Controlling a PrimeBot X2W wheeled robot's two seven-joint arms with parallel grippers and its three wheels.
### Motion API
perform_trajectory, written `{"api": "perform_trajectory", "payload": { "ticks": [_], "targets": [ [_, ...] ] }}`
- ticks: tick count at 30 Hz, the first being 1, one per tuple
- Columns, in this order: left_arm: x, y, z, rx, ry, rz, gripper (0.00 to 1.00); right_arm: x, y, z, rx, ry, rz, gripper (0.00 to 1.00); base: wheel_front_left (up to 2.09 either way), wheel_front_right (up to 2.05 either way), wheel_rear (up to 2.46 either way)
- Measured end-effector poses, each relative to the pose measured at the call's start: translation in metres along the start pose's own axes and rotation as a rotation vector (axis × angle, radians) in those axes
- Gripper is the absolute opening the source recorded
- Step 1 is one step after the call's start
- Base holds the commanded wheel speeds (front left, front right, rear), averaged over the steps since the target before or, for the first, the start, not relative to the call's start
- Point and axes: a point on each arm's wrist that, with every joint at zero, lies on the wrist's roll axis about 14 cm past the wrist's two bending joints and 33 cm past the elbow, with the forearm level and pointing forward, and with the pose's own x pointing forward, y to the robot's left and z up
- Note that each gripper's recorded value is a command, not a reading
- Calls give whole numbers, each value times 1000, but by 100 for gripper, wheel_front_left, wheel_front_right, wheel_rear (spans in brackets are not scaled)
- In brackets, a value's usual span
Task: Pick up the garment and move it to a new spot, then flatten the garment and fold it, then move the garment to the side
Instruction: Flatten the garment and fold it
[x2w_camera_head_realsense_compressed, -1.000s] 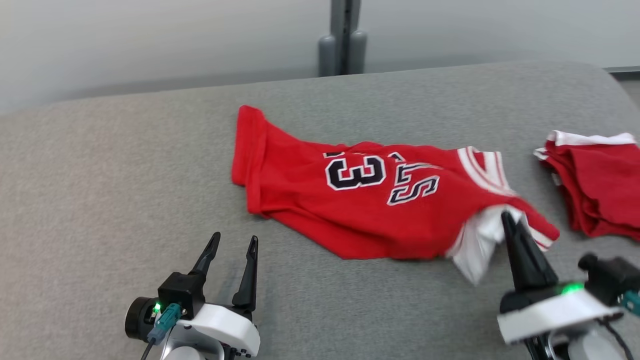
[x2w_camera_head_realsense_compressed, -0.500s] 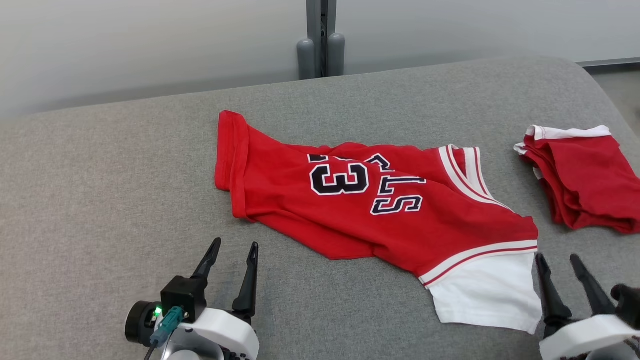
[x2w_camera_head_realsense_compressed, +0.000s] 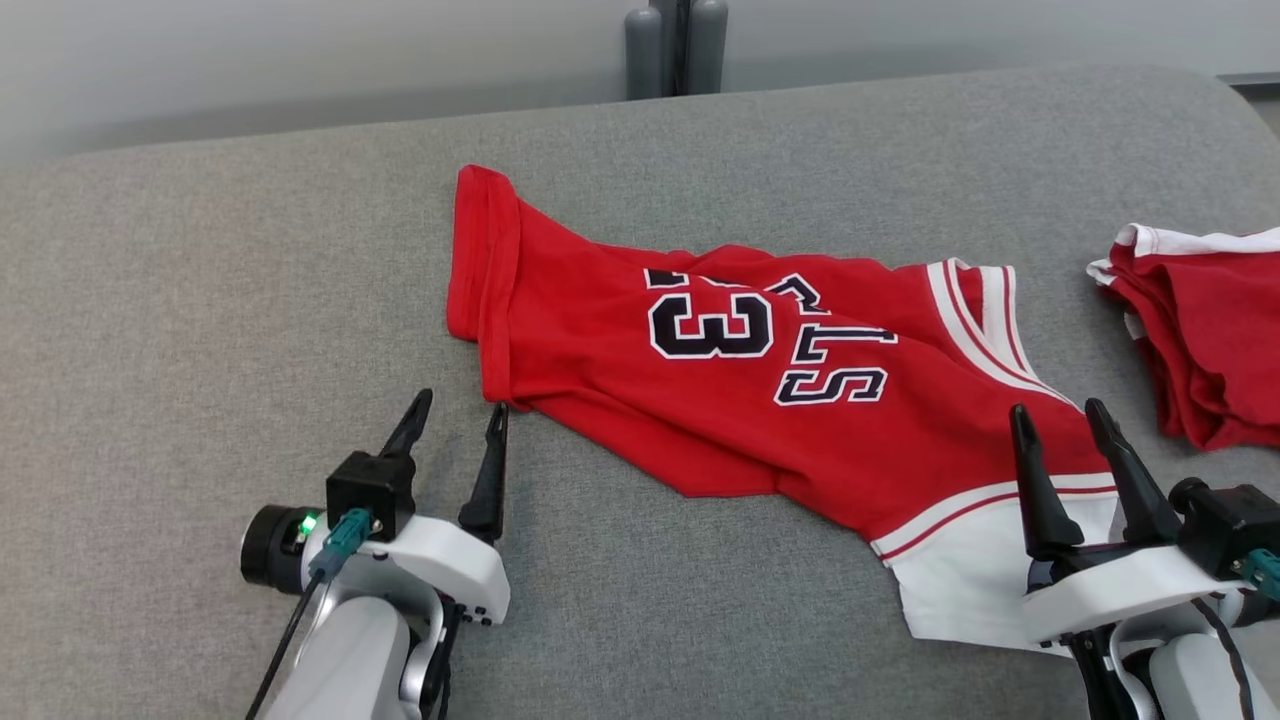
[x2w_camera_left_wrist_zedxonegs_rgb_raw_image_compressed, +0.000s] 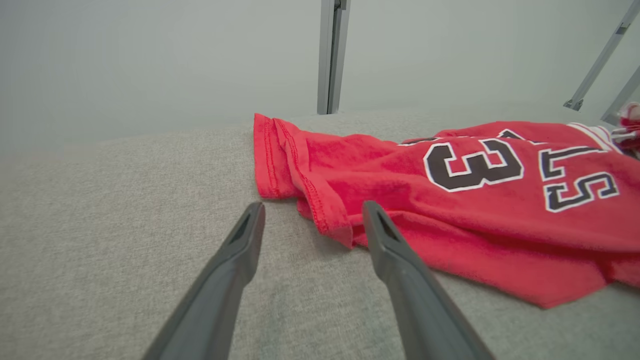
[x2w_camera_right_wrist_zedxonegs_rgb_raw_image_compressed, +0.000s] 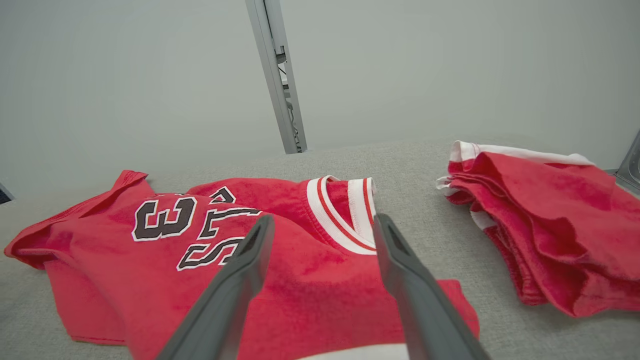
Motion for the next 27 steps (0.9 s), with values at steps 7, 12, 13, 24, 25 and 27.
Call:
{"api": "perform_trajectory", "payload": {
  "ticks": [7, 12, 13, 24, 25, 27],
  "targets": [
    [24, 2, -8, 25, 35, -15, 100, 12, 4, -16, 6, 41, 14, 100, 0, 0, 0],
    [29, -7, -19, 8, 63, -30, 100, 13, -1, -23, 7, 62, -2, 100, 0, 0, 0],
    [30, -7, -21, 3, 69, -23, 100, 13, -2, -24, 8, 63, -5, 100, 0, 0, 0],
    [36, 7, -26, -18, 77, 71, 78, 13, -11, -27, 9, 71, -34, 100, 0, 0, 0],
    [37, 9, -26, -19, 75, 75, 29, 13, -11, -27, 9, 71, -35, 100, 0, 0, 0],
    [35, 9, -29, -21, 83, 72, 0, 13, -11, -27, 9, 71, -35, 100, 0, 0, 0]
  ]
}}
